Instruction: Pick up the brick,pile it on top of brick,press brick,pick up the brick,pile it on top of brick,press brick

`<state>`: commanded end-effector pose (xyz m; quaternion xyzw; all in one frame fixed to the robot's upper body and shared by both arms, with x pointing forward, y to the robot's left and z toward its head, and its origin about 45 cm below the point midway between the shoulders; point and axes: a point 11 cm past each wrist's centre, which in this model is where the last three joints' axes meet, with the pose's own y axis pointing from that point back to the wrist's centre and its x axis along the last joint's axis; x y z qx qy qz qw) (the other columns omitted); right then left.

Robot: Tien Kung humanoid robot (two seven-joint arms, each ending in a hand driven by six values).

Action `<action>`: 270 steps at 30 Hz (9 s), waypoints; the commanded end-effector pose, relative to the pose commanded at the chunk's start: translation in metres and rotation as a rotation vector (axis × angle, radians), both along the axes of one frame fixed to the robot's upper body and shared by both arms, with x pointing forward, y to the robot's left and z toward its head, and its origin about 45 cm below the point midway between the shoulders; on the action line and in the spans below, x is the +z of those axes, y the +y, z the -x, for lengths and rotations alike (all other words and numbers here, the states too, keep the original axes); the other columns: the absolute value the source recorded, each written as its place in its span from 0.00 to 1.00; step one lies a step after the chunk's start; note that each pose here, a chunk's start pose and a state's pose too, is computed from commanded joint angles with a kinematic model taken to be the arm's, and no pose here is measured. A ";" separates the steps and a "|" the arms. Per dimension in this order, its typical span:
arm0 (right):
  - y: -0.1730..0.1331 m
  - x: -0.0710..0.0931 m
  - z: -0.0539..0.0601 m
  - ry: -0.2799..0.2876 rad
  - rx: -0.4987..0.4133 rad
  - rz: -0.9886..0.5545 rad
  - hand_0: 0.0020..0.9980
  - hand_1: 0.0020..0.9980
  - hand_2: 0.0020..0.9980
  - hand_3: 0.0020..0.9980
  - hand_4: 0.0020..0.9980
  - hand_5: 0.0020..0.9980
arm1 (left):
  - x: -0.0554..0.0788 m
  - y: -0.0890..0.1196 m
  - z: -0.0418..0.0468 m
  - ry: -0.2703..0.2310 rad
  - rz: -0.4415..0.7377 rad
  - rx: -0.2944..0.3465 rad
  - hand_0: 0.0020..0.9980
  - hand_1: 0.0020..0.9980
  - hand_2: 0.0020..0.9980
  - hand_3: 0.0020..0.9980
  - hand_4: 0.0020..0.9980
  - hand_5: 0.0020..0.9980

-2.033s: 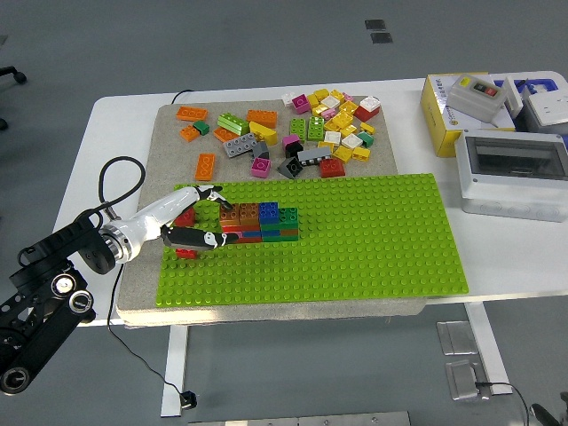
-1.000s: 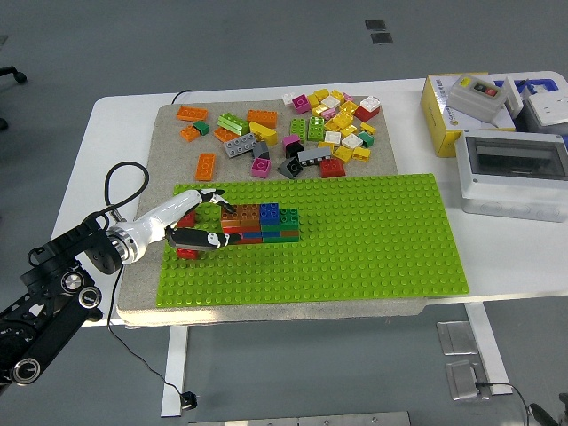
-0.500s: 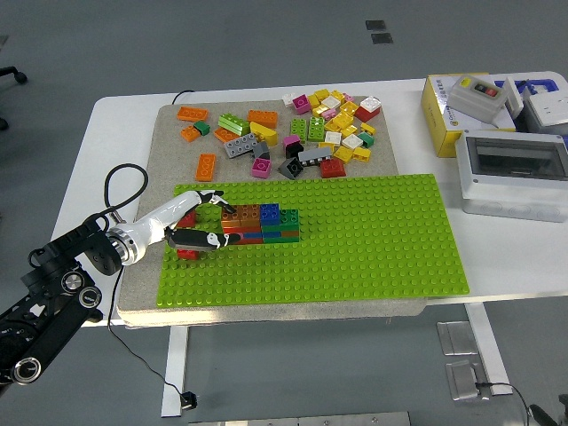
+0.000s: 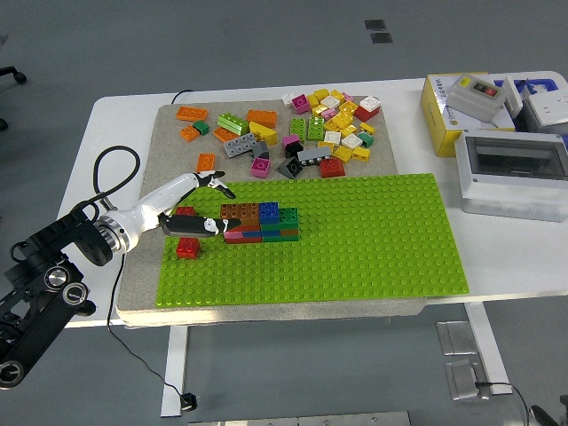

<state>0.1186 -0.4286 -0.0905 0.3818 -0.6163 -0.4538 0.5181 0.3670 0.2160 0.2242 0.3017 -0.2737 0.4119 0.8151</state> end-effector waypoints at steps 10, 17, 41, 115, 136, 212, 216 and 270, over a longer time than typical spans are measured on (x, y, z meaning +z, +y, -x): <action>0.001 -0.003 0.009 0.007 -0.011 0.003 0.73 0.69 0.68 0.78 0.61 1.00 | 0.014 0.057 0.0105 -0.098 0.062 0.137 1.00 0.98 1.00 0.74 0.75 0.31; 0.003 -0.004 0.009 0.009 -0.010 -0.001 0.73 0.69 0.68 0.78 0.61 1.00 | -0.010 0.076 0.0144 -0.110 0.075 0.204 0.99 0.96 1.00 0.76 0.71 0.26; 0.003 -0.003 0.005 -0.016 -0.014 0.004 0.73 0.69 0.68 0.77 0.61 1.00 | -0.041 0.082 0.0185 -0.066 0.049 0.223 0.98 0.94 1.00 0.76 0.58 0.14; 0.016 -0.005 -0.007 -0.055 0.012 -0.005 0.73 0.68 0.68 0.77 0.61 1.00 | -0.074 0.055 -0.0524 0.023 -0.349 0.125 1.00 1.00 1.00 0.89 0.79 0.35; 0.015 -0.005 -0.008 -0.063 0.011 0.002 0.73 0.68 0.68 0.77 0.61 1.00 | -0.084 0.064 -0.0570 0.054 -0.357 0.151 1.00 1.00 1.00 0.86 0.79 0.35; 0.013 -0.004 -0.009 -0.069 0.006 0.009 0.73 0.67 0.68 0.76 0.60 0.99 | -0.081 0.064 -0.0553 0.072 -0.279 0.171 1.00 1.00 1.00 0.55 0.58 0.19; 0.010 -0.003 -0.008 -0.071 0.003 0.015 0.73 0.67 0.68 0.76 0.60 0.99 | -0.067 0.065 -0.0561 0.107 -0.287 0.181 1.00 1.00 1.00 0.56 0.56 0.18; -0.002 0.000 -0.006 -0.074 0.000 0.054 0.73 0.67 0.67 0.75 0.60 0.99 | -0.001 -0.053 -0.0437 0.053 -0.264 -0.050 0.98 0.99 1.00 0.57 0.57 0.23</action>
